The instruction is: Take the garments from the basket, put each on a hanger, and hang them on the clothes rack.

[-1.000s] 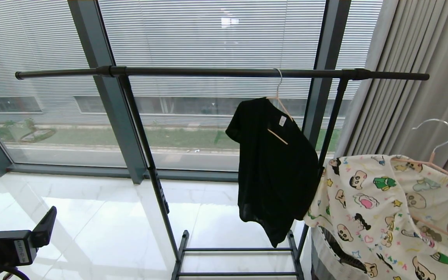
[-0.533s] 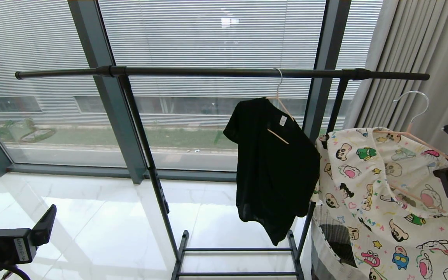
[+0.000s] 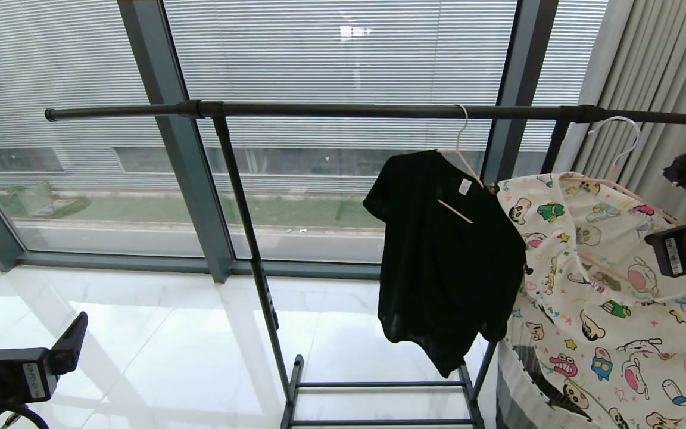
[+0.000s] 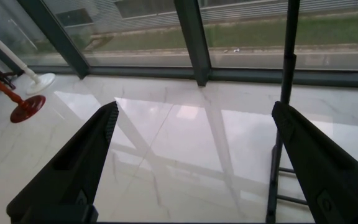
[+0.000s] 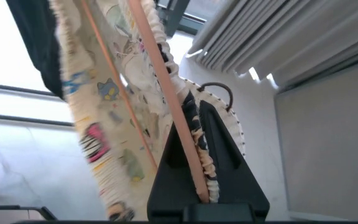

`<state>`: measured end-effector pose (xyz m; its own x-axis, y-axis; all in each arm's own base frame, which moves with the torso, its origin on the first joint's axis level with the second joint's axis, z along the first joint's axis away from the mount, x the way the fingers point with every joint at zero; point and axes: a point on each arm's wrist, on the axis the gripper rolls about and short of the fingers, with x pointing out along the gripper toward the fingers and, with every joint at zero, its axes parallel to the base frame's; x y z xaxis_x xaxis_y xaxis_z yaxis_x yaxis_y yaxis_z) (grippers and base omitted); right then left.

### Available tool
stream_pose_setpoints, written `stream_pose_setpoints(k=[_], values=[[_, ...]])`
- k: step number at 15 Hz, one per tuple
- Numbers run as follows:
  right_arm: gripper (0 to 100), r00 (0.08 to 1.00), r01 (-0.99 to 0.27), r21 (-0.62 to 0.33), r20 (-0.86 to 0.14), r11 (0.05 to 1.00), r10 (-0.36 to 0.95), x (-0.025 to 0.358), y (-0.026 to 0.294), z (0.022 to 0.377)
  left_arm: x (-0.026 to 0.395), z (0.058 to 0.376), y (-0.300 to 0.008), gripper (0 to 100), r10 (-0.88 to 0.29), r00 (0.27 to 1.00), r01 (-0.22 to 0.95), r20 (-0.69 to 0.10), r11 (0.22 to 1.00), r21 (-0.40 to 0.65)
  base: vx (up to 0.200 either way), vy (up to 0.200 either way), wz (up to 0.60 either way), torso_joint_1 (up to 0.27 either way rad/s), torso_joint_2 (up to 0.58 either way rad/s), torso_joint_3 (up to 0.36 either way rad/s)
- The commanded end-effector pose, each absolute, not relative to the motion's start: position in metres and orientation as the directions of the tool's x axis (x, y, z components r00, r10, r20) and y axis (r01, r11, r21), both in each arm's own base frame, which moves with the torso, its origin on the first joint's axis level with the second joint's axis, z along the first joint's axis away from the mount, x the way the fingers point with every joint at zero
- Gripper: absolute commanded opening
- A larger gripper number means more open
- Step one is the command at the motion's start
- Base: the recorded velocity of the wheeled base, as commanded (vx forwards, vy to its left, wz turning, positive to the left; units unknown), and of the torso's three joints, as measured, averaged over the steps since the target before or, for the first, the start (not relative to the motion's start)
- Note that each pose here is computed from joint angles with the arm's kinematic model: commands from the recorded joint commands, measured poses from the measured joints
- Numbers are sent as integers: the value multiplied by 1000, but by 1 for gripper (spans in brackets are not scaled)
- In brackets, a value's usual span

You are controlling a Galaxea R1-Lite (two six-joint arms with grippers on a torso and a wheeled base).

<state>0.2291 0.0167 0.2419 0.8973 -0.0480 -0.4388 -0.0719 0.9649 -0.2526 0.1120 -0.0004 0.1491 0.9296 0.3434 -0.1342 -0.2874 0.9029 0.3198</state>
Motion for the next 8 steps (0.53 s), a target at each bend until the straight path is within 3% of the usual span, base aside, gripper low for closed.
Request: stream_pose_setpoints(k=[1, 8], values=[[0, 901, -69, -251, -431, 966, -48, 230, 17, 244, 113, 150, 0, 100, 342, 930, -287, -133, 904, 318, 0, 0, 0, 0, 0, 0], [0, 900, 4, -233, -423, 973, -105, 230, 13, 246, 112, 151, -1, 100, 341, 932, -283, -127, 899, 335, 0, 0, 0, 0, 0, 0]])
